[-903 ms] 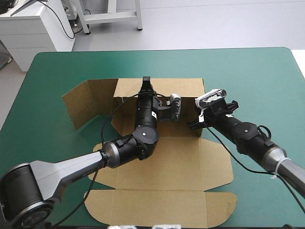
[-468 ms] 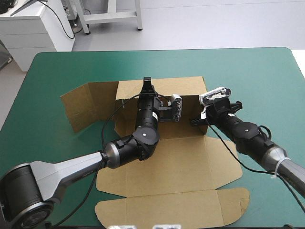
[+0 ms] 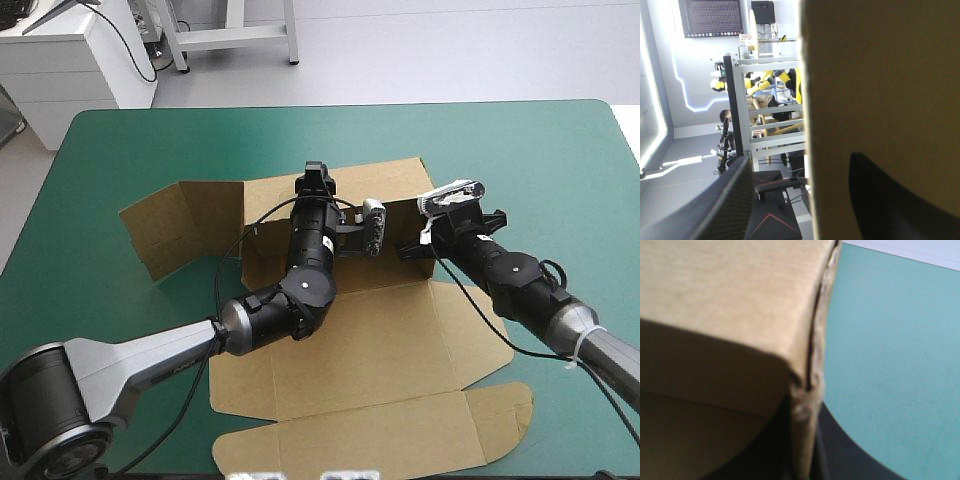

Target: Fold the box

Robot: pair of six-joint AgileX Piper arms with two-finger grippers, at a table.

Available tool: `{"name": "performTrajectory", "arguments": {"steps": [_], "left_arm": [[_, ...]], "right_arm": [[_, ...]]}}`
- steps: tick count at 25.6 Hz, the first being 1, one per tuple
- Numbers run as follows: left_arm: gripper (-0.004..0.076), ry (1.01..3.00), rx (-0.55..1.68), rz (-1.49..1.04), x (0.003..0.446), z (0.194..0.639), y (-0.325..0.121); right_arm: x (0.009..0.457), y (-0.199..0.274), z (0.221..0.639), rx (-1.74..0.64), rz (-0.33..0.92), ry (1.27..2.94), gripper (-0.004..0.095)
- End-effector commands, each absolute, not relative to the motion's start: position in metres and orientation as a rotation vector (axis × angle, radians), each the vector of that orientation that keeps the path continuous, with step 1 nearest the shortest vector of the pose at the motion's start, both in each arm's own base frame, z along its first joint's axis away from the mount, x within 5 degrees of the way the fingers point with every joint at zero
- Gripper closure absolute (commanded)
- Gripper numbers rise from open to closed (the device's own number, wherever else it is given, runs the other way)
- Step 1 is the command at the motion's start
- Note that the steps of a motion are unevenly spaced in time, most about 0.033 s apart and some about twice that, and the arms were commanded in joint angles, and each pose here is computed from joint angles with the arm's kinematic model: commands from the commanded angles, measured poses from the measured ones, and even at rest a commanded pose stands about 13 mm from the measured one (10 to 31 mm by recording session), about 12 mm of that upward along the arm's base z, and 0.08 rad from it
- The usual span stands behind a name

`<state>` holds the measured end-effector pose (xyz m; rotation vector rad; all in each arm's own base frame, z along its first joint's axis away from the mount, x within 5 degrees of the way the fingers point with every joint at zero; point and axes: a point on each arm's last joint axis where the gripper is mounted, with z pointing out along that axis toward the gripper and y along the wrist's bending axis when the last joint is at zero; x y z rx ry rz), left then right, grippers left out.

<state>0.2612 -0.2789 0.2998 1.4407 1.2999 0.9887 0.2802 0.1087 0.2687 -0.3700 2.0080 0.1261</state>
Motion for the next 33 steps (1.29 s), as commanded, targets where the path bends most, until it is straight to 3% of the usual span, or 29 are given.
{"name": "performTrajectory", "arguments": {"steps": [1, 10, 12, 14, 16, 17, 23, 28, 33], "left_arm": [[0.0307, 1.249, 1.329, 1.035, 0.248, 0.332, -0.277], [0.0309, 1.252, 1.304, 1.059, 0.214, 0.334, -0.293], [0.0339, 1.267, 1.334, 1.042, 0.210, 0.331, -0.295], [0.0456, 1.233, 1.450, 1.091, 0.208, 0.327, -0.295], [0.0695, 1.203, 1.559, 1.150, 0.210, 0.323, -0.293], [0.0720, 1.187, 1.611, 1.173, 0.210, 0.323, -0.291], [0.0709, 1.327, 1.809, 0.942, 0.217, 0.344, -0.274], [0.0709, 1.587, 1.624, 0.368, 0.242, 0.434, -0.220], [0.0717, 1.810, 1.232, 0.171, 0.289, 0.477, -0.130]], "right_arm": [[0.290, 0.110, 0.289, -0.372, 0.087, 1.937, 0.0929], [0.323, 0.116, 0.287, -0.338, -0.003, 1.930, 0.0929], [0.326, 0.117, 0.286, -0.339, -0.003, 1.930, 0.0929], [0.327, 0.118, 0.285, -0.343, 0.001, 1.934, 0.0929], [0.327, 0.118, 0.284, -0.346, 0.001, 1.936, 0.0929], [0.327, 0.118, 0.284, -0.346, 0.001, 1.936, 0.0929], [0.327, 0.118, 0.285, -0.354, -0.013, 1.933, 0.0929], [0.327, 0.118, 0.285, -0.360, -0.017, 1.932, 0.0929], [0.327, 0.118, 0.285, -0.360, -0.017, 1.932, 0.0929]]}}
